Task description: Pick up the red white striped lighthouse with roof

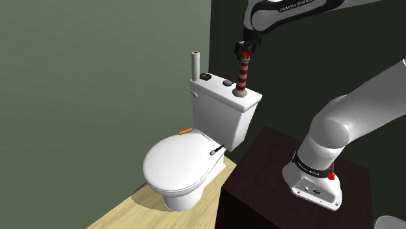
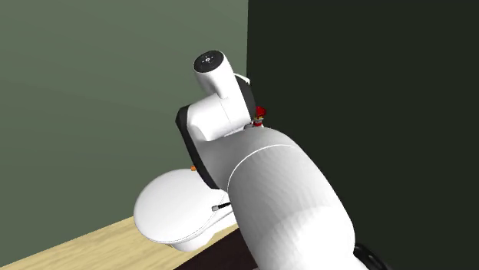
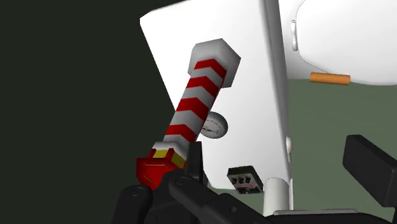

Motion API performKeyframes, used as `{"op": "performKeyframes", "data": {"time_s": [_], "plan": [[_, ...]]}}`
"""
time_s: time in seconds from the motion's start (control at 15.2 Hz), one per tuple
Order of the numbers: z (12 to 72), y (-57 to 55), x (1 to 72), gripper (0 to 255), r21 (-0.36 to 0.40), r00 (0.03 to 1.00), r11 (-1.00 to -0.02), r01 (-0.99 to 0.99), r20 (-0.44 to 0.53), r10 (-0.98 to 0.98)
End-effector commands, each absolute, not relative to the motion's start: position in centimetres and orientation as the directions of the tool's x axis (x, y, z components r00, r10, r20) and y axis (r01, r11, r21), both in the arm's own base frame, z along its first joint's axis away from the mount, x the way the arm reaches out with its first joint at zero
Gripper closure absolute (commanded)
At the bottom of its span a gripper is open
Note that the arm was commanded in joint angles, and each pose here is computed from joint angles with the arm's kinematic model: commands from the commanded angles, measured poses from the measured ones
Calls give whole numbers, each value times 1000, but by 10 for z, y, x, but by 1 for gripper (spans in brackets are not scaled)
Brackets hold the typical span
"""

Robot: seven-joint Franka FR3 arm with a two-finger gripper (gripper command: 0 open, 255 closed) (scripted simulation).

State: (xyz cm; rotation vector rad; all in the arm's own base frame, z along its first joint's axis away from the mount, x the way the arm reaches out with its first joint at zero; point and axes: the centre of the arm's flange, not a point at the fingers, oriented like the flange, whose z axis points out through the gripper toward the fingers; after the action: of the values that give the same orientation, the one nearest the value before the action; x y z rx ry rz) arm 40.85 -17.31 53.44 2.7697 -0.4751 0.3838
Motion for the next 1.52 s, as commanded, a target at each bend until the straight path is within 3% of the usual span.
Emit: {"op": "performKeyframes", "data": {"time_s": [0.0,0.59,1.25,1.32,1.45], "plan": [[529,-194,416,0,261,898,-886,-384,331,-291],[513,-290,449,0,302,839,-821,-485,426,-338],[473,-290,449,0,302,839,-821,-485,426,-338],[473,-289,449,255,302,839,-821,-485,426,-338],[473,-290,449,255,302,839,-821,-485,426,-338]]}}
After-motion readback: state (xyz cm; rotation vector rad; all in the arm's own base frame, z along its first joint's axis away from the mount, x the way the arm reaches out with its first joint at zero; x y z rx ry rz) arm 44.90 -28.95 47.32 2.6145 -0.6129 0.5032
